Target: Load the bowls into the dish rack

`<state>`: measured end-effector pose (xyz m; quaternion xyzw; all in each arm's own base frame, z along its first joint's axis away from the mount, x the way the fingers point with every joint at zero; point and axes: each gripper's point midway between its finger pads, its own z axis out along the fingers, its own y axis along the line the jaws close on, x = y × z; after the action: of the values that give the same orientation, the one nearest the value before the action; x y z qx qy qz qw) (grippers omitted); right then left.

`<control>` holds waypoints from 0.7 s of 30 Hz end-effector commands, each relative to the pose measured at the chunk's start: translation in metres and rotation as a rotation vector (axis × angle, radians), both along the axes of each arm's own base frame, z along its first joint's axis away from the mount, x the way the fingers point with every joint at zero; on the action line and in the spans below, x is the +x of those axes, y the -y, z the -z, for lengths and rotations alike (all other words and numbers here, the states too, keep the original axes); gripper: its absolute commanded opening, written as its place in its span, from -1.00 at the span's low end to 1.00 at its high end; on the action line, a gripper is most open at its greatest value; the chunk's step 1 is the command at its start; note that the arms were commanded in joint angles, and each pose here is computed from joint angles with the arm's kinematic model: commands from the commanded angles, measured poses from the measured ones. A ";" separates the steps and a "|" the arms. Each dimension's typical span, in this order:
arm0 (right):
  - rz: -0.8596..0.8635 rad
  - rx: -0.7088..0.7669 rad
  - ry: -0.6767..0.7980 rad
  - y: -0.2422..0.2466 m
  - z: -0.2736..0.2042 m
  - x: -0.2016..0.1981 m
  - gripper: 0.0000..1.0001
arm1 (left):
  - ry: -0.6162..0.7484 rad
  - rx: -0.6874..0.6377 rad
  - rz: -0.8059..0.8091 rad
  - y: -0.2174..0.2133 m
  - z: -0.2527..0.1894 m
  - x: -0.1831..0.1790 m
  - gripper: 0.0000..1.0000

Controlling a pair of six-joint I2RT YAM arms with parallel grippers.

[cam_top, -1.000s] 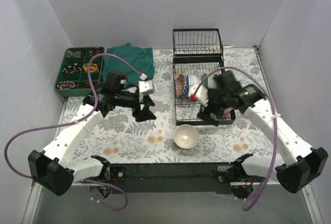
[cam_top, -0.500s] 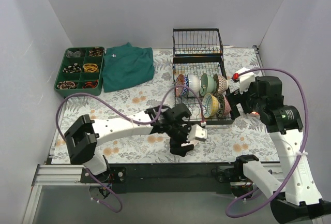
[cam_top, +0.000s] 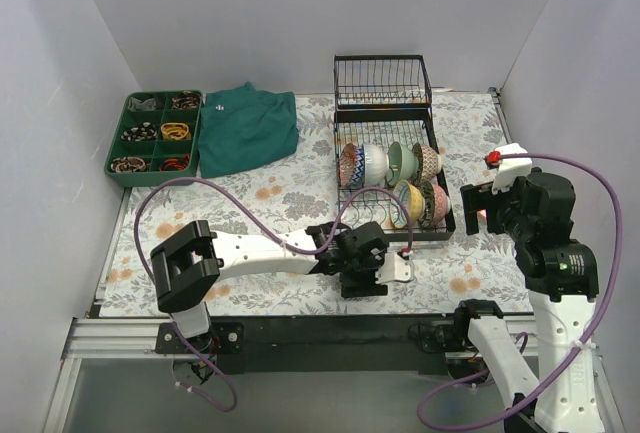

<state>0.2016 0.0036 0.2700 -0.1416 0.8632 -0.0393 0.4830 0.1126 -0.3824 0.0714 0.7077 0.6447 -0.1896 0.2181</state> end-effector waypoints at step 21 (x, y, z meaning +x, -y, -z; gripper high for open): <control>-0.050 0.031 -0.012 -0.010 0.016 0.016 0.91 | -0.156 -0.394 -0.140 0.058 -0.190 0.033 -1.00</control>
<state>0.2047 0.0084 0.2491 -0.1496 0.8716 -0.0235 0.4662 0.0898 -0.4142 0.1958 0.6757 0.6392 -0.2966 0.2165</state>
